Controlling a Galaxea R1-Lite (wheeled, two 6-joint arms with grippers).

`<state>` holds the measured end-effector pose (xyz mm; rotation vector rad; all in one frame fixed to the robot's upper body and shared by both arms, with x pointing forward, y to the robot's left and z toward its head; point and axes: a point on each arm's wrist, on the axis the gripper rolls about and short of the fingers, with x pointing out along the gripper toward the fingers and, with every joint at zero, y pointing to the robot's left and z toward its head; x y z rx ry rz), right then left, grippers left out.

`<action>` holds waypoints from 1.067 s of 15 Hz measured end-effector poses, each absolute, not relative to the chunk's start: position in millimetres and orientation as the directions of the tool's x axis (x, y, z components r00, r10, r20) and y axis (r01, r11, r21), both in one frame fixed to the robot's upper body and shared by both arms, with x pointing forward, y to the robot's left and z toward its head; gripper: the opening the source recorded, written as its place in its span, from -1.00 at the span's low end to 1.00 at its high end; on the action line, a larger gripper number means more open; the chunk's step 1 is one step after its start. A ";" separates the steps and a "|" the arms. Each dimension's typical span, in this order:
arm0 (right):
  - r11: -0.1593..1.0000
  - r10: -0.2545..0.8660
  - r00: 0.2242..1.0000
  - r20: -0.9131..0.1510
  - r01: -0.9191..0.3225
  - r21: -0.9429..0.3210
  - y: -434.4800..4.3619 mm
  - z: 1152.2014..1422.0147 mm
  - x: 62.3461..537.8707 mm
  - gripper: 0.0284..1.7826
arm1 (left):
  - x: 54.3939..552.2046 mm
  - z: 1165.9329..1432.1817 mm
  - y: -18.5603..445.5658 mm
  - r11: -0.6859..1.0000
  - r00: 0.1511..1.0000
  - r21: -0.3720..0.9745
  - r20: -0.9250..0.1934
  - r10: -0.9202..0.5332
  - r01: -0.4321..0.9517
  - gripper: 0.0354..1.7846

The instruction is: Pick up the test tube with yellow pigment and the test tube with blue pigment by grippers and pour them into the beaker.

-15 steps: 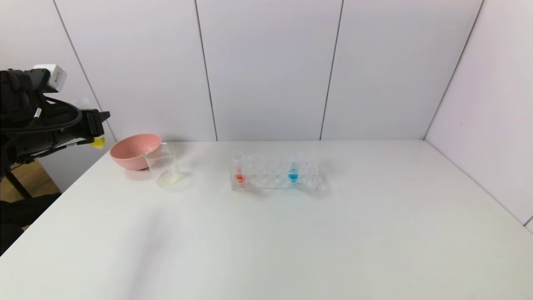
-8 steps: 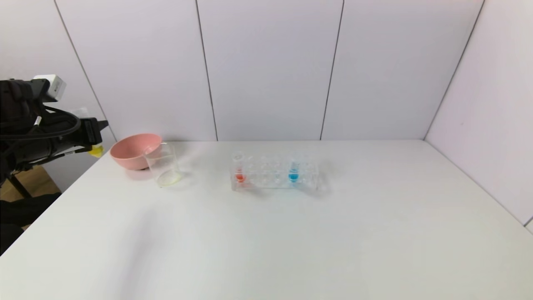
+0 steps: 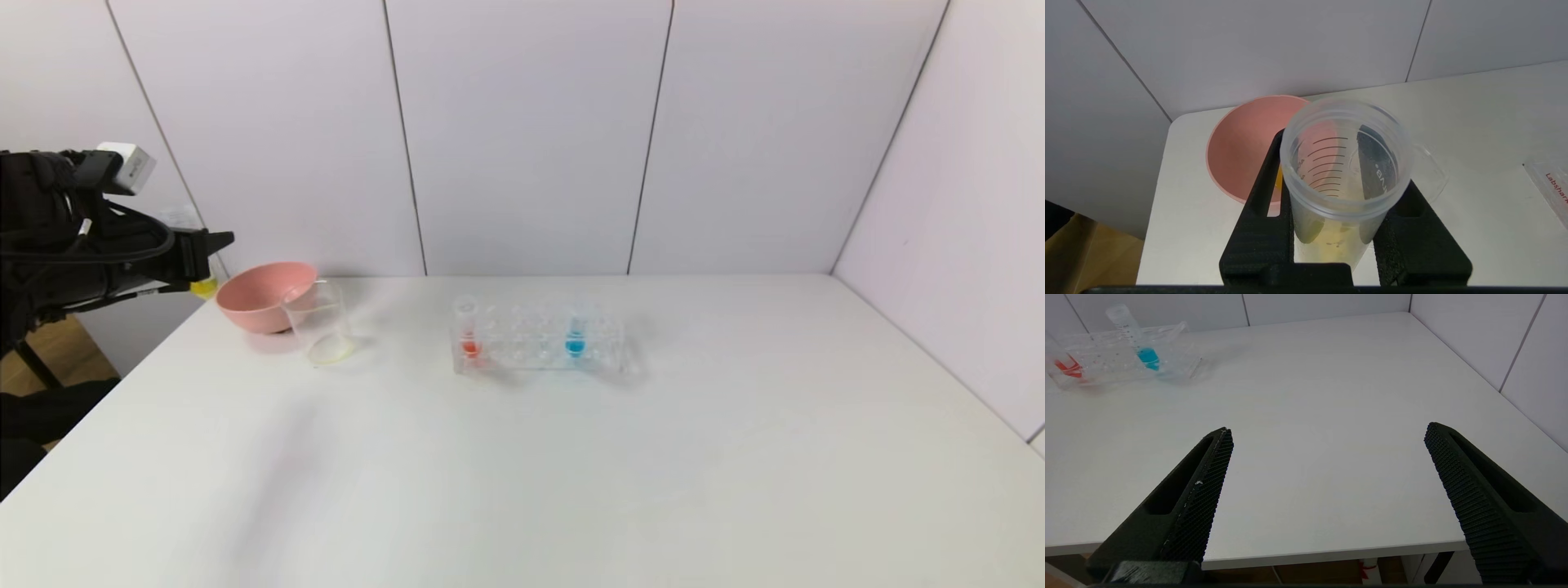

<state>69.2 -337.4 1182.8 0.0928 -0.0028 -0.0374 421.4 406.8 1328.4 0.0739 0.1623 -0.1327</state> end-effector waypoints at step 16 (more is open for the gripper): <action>0.995 -0.037 0.999 0.001 0.037 0.093 -337.4 1182.8 69.2 0.92 | 467.1 1354.8 446.2 0.690 0.825 0.471 -0.436 -0.359 0.550 -0.43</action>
